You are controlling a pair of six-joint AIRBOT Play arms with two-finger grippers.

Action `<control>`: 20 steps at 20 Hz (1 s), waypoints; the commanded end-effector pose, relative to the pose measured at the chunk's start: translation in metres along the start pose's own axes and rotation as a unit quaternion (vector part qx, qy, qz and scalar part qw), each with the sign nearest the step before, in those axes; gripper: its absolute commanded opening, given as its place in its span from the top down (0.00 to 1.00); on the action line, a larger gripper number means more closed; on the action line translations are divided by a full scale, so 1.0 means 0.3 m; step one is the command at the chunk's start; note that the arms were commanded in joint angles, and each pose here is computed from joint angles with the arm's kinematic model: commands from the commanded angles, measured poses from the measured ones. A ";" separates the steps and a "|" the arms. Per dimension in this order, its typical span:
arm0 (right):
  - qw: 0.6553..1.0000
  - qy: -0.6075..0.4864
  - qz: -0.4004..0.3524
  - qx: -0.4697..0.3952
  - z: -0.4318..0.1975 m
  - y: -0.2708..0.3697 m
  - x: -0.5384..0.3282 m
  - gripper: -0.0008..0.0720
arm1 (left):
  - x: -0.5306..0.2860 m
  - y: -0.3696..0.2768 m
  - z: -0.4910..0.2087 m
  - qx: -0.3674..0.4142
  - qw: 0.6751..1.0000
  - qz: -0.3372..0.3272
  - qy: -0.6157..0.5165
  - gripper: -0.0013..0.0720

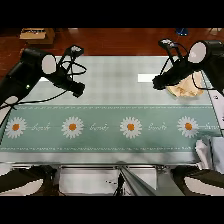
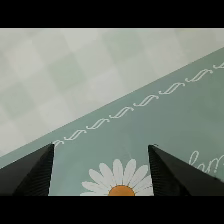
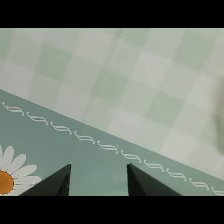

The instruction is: Fold the shirts.

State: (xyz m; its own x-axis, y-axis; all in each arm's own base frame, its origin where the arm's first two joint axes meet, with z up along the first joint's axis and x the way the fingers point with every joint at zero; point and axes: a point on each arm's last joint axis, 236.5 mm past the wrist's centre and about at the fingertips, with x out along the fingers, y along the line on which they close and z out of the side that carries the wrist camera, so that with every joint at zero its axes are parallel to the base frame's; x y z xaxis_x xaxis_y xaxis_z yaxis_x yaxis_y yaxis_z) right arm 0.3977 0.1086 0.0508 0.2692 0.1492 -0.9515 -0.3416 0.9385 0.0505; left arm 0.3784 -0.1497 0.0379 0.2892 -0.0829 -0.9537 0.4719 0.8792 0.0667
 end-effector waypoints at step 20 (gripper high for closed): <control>1.000 -0.028 0.000 0.002 0.044 0.001 -0.001 0.40 | 0.002 -0.002 0.001 0.000 1.000 0.000 0.000 0.01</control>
State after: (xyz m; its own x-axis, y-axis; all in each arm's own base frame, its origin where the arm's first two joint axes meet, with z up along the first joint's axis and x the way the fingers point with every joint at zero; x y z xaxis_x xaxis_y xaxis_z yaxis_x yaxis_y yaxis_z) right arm 0.4000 0.1095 0.0516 0.2792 0.1530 -0.9480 -0.3409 0.9387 0.0511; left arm 0.3783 -0.1497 0.0379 0.2890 -0.0832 -0.9537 0.4719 0.8792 0.0663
